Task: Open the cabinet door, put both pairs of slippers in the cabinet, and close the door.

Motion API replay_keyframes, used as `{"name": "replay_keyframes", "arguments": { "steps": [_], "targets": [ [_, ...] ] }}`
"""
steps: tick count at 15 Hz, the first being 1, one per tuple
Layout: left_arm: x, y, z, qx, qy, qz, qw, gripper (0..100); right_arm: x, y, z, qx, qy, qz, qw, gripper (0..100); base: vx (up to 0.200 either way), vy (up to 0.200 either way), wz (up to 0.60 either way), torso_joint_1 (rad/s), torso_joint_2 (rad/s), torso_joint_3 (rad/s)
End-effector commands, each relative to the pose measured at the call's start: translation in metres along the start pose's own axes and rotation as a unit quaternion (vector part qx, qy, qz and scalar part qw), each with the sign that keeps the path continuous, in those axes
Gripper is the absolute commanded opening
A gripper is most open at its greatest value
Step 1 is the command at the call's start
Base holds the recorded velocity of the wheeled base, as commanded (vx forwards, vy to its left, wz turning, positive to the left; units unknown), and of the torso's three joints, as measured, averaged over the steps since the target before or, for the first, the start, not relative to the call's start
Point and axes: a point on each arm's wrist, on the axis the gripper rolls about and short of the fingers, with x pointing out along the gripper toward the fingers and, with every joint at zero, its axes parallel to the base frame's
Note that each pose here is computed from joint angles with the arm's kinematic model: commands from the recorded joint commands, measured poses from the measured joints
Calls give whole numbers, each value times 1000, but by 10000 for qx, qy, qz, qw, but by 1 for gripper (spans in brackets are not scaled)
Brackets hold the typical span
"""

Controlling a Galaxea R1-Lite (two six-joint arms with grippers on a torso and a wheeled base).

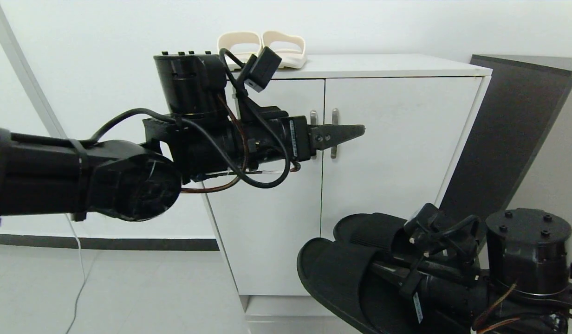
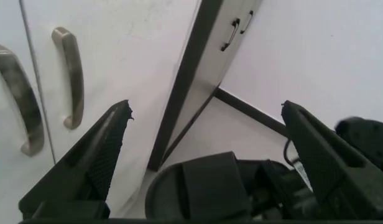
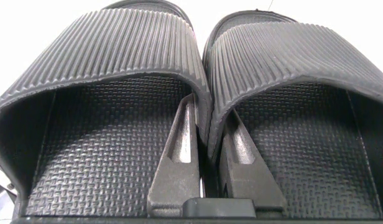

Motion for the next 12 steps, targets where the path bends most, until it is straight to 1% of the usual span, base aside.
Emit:
{"name": "replay_keyframes", "arguments": {
  "steps": [1,3,4,6,9,11,12],
  "targets": [
    [14,13,-8,-103,67,56,9999,100,1,0,0,-2,14,-1,10000,0,0,0,0,0,0,0],
    [19,21,-8,-113,59,118,9998,100,1,0,0,-2,14,-1,10000,0,0,0,0,0,0,0],
    [20,26,-9,-149,89,181,9997,100,1,0,0,-2,14,-1,10000,0,0,0,0,0,0,0],
    [24,32,-8,-185,120,245,9995,100,1,0,0,-2,14,-1,10000,0,0,0,0,0,0,0],
    [34,43,-6,-204,81,559,9982,100,1,0,0,-2,14,6,10000,0,0,0,0,0,0,0],
    [36,44,-3,-219,101,588,9980,100,1,0,0,-2,14,6,10000,0,0,0,0,0,0,0],
    [40,46,-3,-227,113,591,9979,100,1,0,0,-2,14,6,10000,0,0,0,0,0,0,0]
  ]
}}
